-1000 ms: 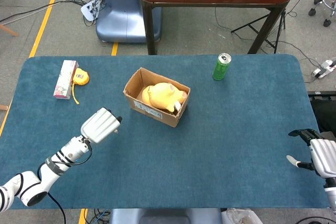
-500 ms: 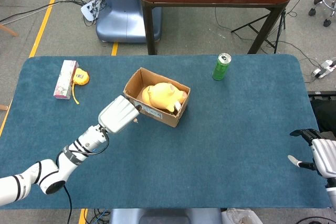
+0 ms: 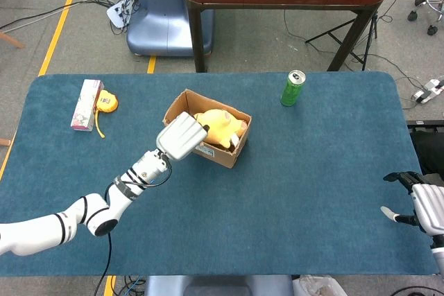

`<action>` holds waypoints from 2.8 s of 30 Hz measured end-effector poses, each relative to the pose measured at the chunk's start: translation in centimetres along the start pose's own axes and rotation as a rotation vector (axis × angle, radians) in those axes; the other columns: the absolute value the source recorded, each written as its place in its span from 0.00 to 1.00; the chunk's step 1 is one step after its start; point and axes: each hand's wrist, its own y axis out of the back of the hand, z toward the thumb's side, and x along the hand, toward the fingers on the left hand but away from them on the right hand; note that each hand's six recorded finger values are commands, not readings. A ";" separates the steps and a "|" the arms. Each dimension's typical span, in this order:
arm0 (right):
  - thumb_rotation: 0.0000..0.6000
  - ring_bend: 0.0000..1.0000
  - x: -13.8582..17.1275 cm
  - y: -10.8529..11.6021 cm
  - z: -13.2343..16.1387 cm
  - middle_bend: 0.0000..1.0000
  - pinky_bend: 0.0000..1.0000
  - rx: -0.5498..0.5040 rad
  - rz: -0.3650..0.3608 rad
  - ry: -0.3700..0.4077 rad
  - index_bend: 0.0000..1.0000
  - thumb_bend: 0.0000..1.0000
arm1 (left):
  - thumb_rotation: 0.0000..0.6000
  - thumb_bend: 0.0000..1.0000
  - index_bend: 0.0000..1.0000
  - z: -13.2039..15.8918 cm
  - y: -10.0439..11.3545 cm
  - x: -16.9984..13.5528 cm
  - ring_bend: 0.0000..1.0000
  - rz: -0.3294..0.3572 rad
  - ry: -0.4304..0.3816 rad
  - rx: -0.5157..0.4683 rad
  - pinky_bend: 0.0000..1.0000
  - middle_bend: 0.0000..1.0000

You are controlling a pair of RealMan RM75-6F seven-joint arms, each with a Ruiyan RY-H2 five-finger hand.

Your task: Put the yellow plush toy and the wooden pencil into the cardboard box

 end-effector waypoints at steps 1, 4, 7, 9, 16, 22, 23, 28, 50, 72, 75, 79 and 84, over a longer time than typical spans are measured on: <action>1.00 0.24 0.0 -0.1 0.0 0.36 0.47 0.001 0.004 0.000 0.35 0.15 | 1.00 0.24 0.68 0.0 -0.1 0.3 0.81 -0.001 0.007 -0.006 0.95 0.87; 1.00 0.24 0.0 -0.1 0.1 0.36 0.47 0.001 0.010 0.001 0.35 0.15 | 1.00 0.24 0.67 0.3 -0.4 1.2 0.80 -0.007 0.025 -0.018 0.95 0.87; 1.00 0.24 0.0 -0.1 0.1 0.36 0.47 -0.002 0.009 0.002 0.35 0.15 | 1.00 0.24 0.67 0.6 -0.9 1.7 0.80 -0.016 0.030 -0.016 0.95 0.87; 1.00 0.24 0.0 0.0 0.0 0.36 0.47 -0.004 0.009 0.001 0.35 0.15 | 1.00 0.24 0.65 0.7 -1.2 1.9 0.80 -0.021 0.032 -0.011 0.95 0.86; 1.00 0.24 0.0 0.1 -0.1 0.36 0.47 -0.007 0.010 0.000 0.35 0.15 | 1.00 0.24 0.40 1.0 -1.9 2.5 0.79 -0.032 0.045 -0.014 0.95 0.86; 1.00 0.24 0.0 0.1 0.0 0.36 0.47 -0.010 0.010 0.004 0.35 0.15 | 1.00 0.24 0.24 1.4 -1.8 2.4 0.79 -0.022 0.038 0.014 0.95 0.86; 1.00 0.24 0.0 0.1 0.0 0.36 0.47 -0.010 0.009 0.005 0.35 0.15 | 1.00 0.24 0.24 1.5 -1.8 2.2 0.79 -0.017 0.035 0.017 0.95 0.86; 1.00 0.24 0.1 0.1 0.1 0.36 0.47 -0.009 0.009 0.008 0.35 0.14 | 1.00 0.24 0.24 1.7 -1.3 1.4 0.79 -0.003 0.028 0.025 0.95 0.86; 1.00 0.24 0.5 0.8 0.2 0.37 0.47 0.020 -0.048 -0.004 0.35 0.15 | 1.00 0.24 0.25 -2.4 -1.8 -15.0 0.65 -0.259 0.231 -0.035 0.90 0.74; 1.00 0.24 2.0 -0.7 3.6 0.37 0.47 0.082 -0.052 0.114 0.35 0.14 | 1.00 0.24 0.30 -2.9 -4.5 -34.5 0.43 -0.422 0.589 -0.211 0.61 0.49; 1.00 0.24 2.1 -1.0 3.8 0.37 0.47 0.086 -0.041 0.120 0.35 0.14 | 1.00 0.24 0.30 -2.4 -4.7 -36.2 0.43 -0.440 0.615 -0.241 0.61 0.49; 1.00 0.24 2.1 -1.0 3.9 0.37 0.47 0.084 -0.037 0.124 0.35 0.14 | 1.00 0.24 0.30 -2.9 -5.1 -37.1 0.43 -0.459 0.639 -0.246 0.60 0.48; 1.00 0.24 1.8 -1.0 3.6 0.37 0.47 0.082 -0.030 0.119 0.35 0.14 | 1.00 0.24 0.30 -3.7 -5.7 -37.6 0.43 -0.473 0.668 -0.266 0.60 0.48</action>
